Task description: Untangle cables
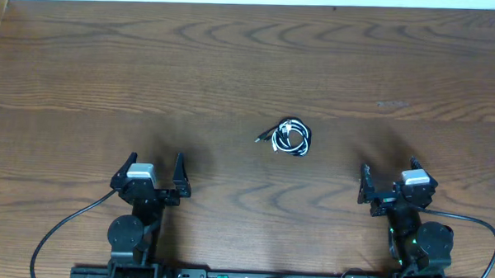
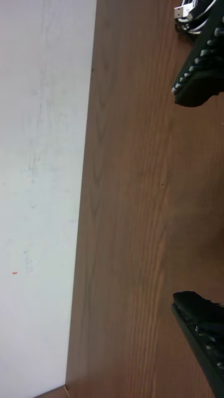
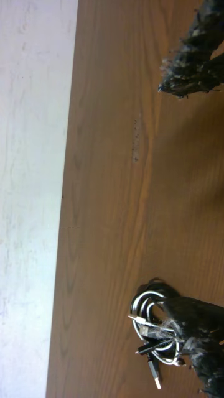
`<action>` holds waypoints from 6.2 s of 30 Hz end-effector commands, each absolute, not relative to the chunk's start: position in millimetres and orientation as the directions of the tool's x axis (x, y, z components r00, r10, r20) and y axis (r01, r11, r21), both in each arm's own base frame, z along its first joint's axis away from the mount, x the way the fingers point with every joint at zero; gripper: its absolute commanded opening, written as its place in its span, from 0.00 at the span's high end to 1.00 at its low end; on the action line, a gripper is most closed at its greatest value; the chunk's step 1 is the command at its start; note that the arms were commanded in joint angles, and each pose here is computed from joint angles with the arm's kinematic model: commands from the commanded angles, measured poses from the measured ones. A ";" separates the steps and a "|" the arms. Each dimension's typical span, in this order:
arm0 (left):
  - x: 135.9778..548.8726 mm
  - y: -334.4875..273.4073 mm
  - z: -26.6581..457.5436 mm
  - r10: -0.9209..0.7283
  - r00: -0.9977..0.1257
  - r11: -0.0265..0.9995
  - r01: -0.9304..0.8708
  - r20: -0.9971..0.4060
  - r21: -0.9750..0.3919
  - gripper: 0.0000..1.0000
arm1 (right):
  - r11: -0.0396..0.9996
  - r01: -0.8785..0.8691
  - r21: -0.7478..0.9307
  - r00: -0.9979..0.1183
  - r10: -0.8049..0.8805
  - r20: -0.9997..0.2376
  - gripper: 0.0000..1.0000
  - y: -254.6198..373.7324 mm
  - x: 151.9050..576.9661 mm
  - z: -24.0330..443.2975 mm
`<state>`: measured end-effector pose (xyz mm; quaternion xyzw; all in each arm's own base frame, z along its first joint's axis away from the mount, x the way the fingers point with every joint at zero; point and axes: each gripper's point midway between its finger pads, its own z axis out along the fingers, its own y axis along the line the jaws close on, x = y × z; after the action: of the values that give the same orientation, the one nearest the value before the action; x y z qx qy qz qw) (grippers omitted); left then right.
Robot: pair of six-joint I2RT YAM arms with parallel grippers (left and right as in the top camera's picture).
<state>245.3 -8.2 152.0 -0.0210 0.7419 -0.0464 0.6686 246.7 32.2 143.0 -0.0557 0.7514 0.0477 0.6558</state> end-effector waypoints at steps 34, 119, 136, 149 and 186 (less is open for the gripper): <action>243.9 -9.9 138.6 -0.088 -0.151 0.995 0.039 -0.985 -0.095 0.00 | 0.989 -0.145 -0.009 -0.135 -0.029 -0.990 0.01 31.8 246.6 142.1; 267.4 -59.1 173.5 -0.025 -0.896 0.976 0.074 -0.444 -0.206 0.00 | 0.949 -0.244 0.201 -0.863 -0.118 -0.491 0.01 71.2 299.1 142.5; 348.9 -124.3 152.1 0.026 -0.826 0.941 0.210 -0.563 -0.264 0.00 | 0.918 -0.254 0.304 -0.837 -0.052 -0.544 0.12 142.8 322.6 145.0; 362.8 -195.4 70.9 0.142 -0.869 0.894 0.318 -0.474 -0.315 0.00 | 0.937 -0.059 0.345 -0.948 0.056 -0.314 0.26 172.6 328.1 55.4; 325.7 -216.8 22.6 0.237 -0.918 0.892 0.335 -0.317 -0.305 0.17 | 0.977 0.053 0.205 -0.997 0.065 -0.049 0.99 161.6 279.8 -8.4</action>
<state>325.2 -215.1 25.0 0.1473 0.9623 -0.1775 0.1439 289.3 174.2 0.1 0.0396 0.9879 0.1443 0.0407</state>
